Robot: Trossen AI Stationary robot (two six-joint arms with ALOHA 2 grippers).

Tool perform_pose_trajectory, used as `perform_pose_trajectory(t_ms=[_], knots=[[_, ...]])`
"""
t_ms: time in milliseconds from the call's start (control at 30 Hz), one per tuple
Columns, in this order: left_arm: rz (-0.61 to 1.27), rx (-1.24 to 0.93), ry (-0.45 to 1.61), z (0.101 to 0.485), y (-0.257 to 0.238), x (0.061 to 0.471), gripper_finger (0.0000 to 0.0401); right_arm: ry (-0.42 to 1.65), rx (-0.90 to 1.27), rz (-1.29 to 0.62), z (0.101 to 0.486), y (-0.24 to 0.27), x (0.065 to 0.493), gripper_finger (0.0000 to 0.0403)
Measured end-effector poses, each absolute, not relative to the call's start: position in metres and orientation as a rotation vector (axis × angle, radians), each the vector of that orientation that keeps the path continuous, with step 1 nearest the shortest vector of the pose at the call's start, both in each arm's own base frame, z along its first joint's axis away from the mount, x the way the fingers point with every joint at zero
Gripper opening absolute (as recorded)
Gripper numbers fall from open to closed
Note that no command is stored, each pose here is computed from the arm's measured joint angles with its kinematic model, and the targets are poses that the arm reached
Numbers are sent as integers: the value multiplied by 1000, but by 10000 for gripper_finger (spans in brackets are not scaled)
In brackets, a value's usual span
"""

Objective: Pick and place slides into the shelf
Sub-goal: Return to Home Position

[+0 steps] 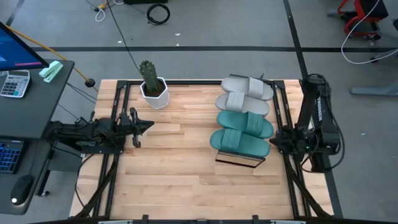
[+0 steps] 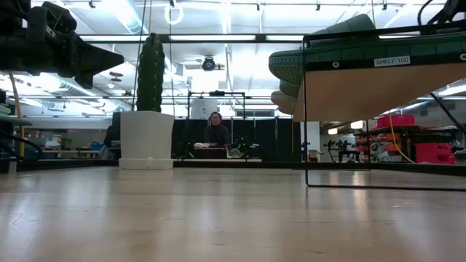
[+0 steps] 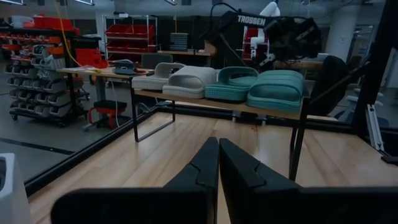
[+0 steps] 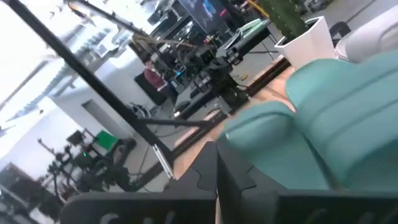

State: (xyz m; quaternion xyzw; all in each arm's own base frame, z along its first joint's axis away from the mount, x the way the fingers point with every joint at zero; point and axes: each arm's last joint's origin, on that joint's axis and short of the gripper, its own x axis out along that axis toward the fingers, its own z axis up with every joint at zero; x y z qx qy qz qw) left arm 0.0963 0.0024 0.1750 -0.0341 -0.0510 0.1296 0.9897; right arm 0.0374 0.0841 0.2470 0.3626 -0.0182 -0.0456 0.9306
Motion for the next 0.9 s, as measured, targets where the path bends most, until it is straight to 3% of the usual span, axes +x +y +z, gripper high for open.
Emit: perform_pose_trajectory(t_ms=[600,900], knots=[[259,-69,-104,175,2,96,26,-13,655,-37,173,70,32,0],[259,-69,-104,175,2,96,19,-8,668,3,163,70,29,0]])
